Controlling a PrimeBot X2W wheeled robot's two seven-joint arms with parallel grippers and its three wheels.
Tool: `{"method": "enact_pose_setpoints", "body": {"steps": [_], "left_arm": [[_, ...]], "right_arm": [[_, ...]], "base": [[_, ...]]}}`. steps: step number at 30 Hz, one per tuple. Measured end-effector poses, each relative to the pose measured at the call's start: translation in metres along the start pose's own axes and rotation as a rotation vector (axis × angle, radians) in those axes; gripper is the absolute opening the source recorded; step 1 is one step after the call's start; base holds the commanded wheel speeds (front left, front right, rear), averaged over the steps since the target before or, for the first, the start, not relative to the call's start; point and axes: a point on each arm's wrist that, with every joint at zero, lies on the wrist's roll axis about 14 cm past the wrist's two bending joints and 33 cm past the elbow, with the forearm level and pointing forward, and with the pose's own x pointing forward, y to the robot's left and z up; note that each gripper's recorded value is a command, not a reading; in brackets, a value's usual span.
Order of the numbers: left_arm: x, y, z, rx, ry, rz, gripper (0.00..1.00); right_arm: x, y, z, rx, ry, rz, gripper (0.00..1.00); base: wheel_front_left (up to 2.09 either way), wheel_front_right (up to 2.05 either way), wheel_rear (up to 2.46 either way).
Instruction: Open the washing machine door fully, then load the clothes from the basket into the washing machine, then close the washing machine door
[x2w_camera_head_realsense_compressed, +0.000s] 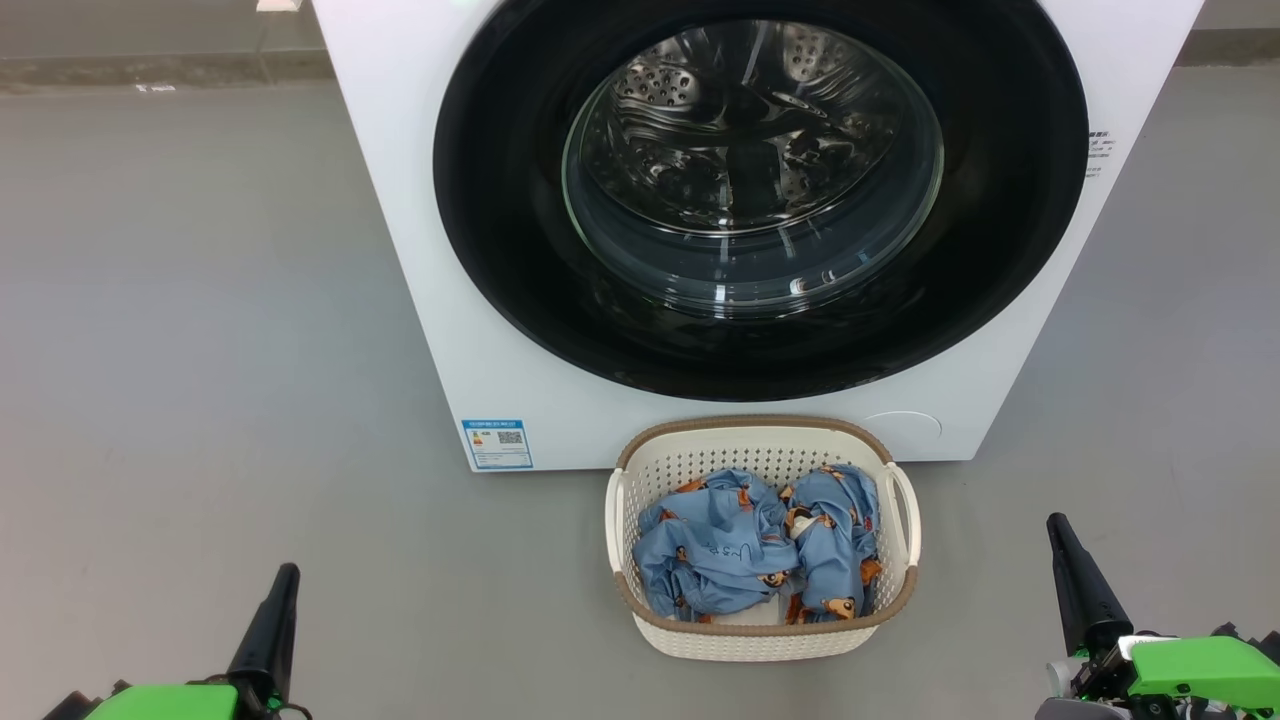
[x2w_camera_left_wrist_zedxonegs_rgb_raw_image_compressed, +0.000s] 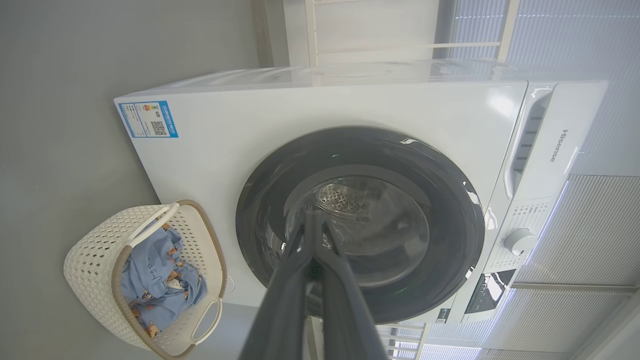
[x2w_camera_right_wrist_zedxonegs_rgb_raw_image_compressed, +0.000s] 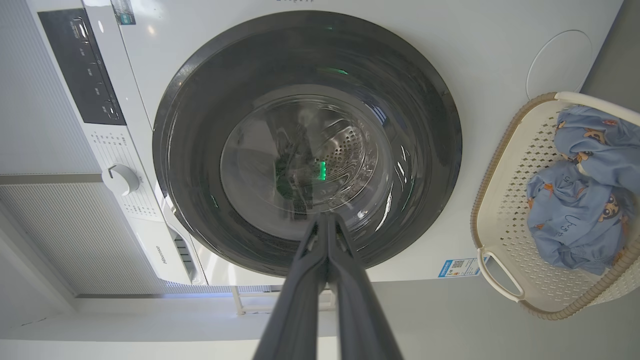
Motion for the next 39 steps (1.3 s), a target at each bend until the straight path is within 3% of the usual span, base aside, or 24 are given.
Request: {"method": "enact_pose_setpoints", "body": {"steps": [33,34,39], "left_arm": [[0.0,0.0,0.0,-0.003,0.0,0.0,0.0],[-0.001,0.004,-0.001,-0.005,0.001,0.011,1.0],[-0.013,0.03,-0.005,-0.026,-0.001,0.087,1.0]], "right_arm": [[0.0,0.0,0.0,0.001,0.0,-0.001,0.0],[-0.001,-0.004,0.0,0.003,-0.002,-0.012,1.0],[-0.012,-0.031,-0.002,0.021,-0.006,-0.091,1.0]], "base": [[0.0,0.0,0.0],[0.0,0.0,0.0],[0.0,0.0,0.0]]}}
